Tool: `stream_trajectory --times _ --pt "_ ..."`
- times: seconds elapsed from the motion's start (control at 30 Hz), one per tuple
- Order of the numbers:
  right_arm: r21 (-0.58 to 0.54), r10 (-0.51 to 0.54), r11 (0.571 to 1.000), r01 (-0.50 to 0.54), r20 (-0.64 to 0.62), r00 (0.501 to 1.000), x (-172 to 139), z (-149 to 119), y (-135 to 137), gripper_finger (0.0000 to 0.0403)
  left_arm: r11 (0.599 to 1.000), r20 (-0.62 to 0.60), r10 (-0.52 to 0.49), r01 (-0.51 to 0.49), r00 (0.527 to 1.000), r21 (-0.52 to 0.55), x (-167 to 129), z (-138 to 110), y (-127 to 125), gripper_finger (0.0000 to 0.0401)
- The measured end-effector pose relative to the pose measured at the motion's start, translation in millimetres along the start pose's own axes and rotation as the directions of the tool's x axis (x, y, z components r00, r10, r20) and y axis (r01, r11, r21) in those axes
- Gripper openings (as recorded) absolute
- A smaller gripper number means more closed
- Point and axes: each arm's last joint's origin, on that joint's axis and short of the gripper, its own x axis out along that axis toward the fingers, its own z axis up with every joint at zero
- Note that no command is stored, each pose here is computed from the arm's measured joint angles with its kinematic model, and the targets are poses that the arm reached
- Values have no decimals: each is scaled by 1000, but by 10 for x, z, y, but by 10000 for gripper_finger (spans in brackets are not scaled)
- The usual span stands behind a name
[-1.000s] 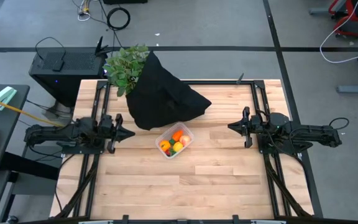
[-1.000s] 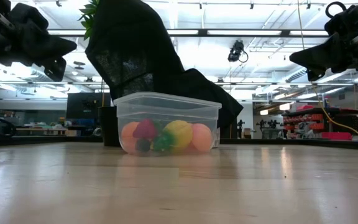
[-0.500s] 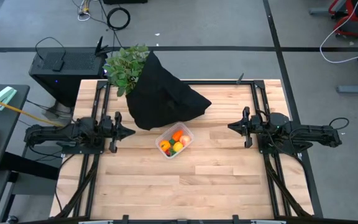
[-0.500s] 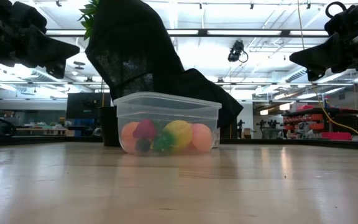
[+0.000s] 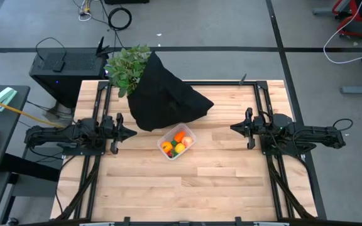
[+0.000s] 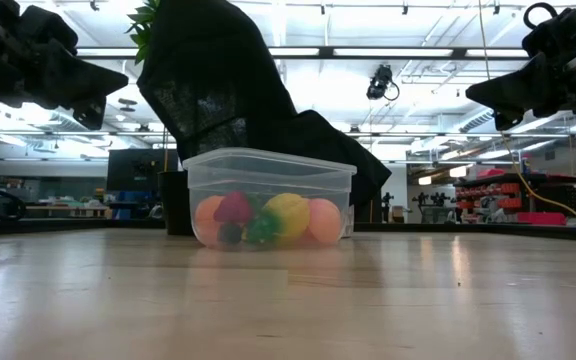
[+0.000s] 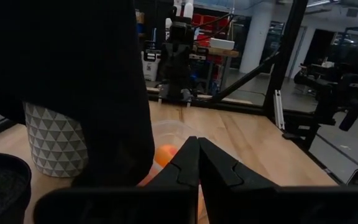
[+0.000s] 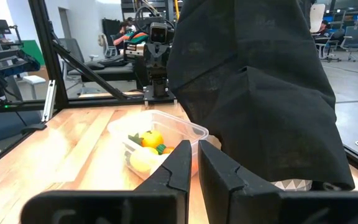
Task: Pick and placing Produce into tupperware
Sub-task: Return to Home Position
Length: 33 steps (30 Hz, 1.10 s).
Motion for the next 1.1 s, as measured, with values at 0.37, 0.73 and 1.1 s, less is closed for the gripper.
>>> stream_trajectory --times 0.37,0.73,1.1 --pt "0 0 1000 0 0 1000 0 0 0 34 1000 35 -5 5 999 -2 0 31 -5 18" --pt "0 0 1000 0 0 1000 0 0 0 34 1000 45 -8 8 999 -2 0 41 -7 19" --pt "0 0 1000 0 -1 1000 0 0 0 34 1000 48 -8 8 999 -2 -1 44 -7 22"
